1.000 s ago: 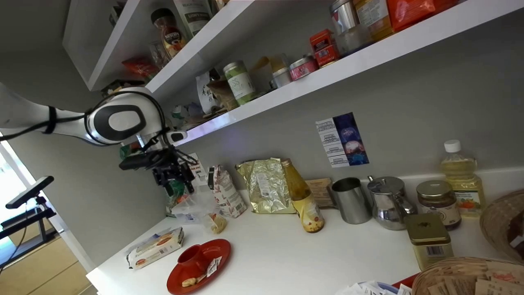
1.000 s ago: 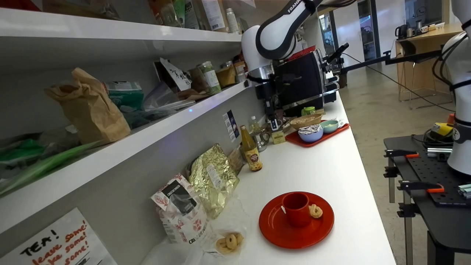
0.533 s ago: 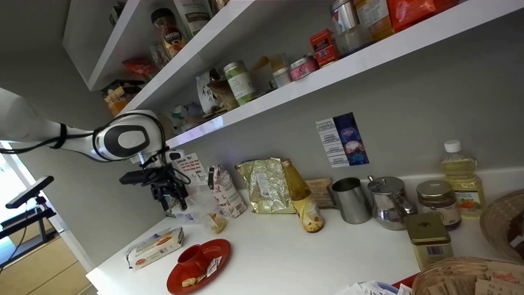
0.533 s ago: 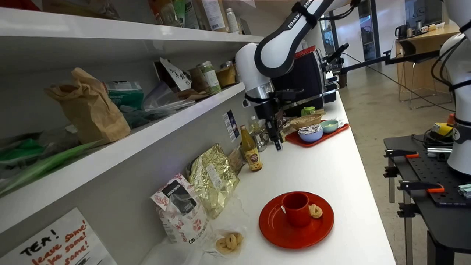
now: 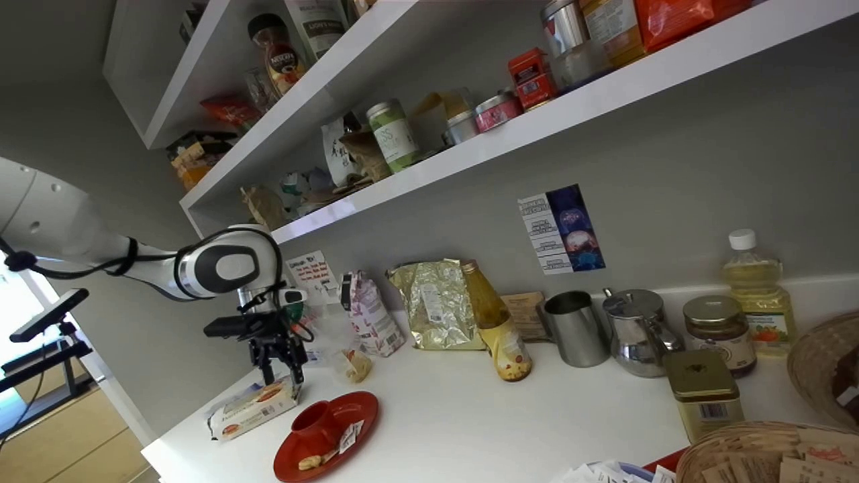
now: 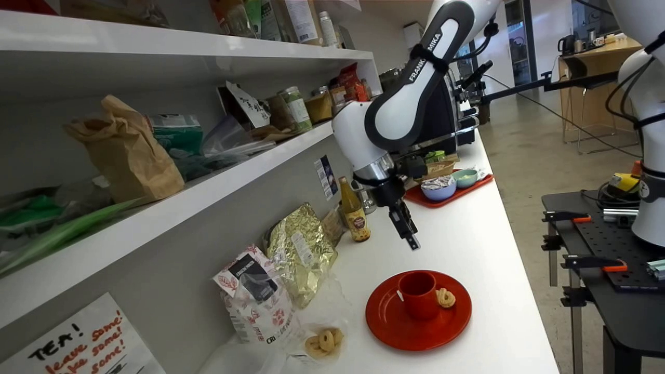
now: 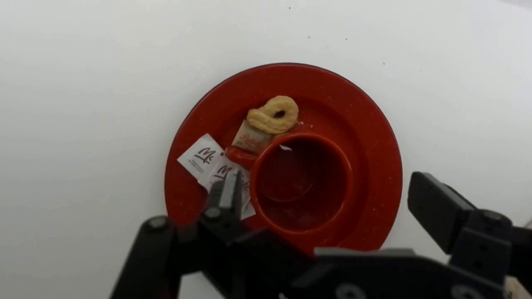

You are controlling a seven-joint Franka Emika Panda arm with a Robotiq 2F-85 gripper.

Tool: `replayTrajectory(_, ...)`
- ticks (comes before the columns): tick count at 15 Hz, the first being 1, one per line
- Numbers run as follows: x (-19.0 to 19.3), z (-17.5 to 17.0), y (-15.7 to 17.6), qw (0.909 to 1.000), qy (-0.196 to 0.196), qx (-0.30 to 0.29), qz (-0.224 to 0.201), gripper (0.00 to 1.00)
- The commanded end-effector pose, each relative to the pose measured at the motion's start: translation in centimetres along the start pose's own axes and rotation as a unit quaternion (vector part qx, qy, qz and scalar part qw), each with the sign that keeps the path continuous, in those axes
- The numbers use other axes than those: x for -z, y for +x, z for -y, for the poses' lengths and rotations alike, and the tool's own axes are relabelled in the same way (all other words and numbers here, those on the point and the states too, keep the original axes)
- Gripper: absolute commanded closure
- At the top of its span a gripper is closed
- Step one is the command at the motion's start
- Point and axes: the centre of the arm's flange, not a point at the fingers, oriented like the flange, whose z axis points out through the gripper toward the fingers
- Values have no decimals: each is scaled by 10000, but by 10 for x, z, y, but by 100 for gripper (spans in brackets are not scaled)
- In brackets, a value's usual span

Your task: Remove the cup from the plate

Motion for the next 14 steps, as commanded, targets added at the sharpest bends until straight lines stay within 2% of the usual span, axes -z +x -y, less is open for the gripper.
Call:
replayTrajectory(1,-20,-9,14,9998,-50,-146,127,0)
replayTrajectory(7,-30,-33,29,9983,60,-575,-26,0)
replayTrajectory(14,-57,-57,52,9970,-143,-754,108,0)
